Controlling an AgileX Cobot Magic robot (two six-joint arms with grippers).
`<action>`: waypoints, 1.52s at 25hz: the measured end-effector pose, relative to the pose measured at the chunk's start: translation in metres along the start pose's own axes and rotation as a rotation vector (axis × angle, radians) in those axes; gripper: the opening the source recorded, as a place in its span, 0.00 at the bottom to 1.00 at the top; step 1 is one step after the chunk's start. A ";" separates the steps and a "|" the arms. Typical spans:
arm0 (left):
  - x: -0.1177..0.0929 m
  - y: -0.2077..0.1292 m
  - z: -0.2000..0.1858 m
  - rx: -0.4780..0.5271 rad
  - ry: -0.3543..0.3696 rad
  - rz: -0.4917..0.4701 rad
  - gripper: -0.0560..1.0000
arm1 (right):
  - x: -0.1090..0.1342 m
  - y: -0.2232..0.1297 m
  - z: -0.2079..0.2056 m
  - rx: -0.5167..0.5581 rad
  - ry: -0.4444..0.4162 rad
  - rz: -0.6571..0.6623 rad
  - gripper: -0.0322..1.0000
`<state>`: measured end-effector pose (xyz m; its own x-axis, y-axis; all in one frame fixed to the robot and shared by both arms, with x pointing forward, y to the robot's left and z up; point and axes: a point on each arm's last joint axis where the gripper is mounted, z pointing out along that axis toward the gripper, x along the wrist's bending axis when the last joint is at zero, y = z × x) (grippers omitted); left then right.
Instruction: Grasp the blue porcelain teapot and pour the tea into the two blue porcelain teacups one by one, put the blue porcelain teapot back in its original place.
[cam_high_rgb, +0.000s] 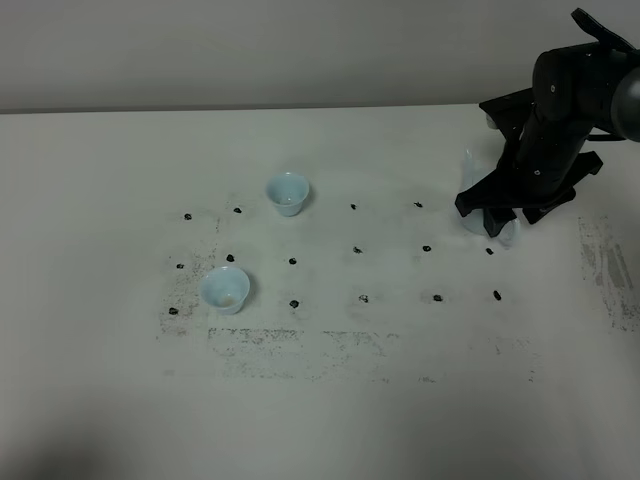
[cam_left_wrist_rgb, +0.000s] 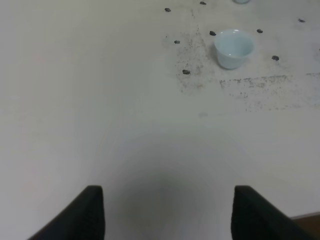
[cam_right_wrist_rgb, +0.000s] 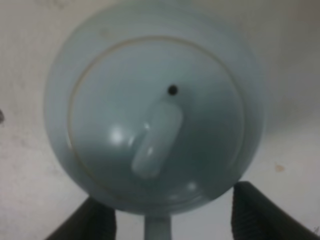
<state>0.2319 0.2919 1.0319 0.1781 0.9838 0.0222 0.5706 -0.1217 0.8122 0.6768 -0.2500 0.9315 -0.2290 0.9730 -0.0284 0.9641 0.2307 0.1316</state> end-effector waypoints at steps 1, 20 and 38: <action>0.000 0.000 0.000 0.000 0.000 0.000 0.59 | 0.000 0.000 0.000 0.004 0.000 0.000 0.49; 0.000 0.000 0.000 0.000 0.000 0.000 0.59 | 0.001 -0.001 0.000 0.015 0.007 0.001 0.19; 0.000 0.000 0.000 0.000 0.000 0.000 0.59 | 0.001 -0.002 -0.002 0.014 0.014 -0.005 0.13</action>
<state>0.2319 0.2919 1.0319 0.1781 0.9838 0.0222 0.5706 -0.1217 0.8122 0.6746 -0.2491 0.9336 -0.2358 0.9717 -0.0149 0.9647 0.2359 0.1173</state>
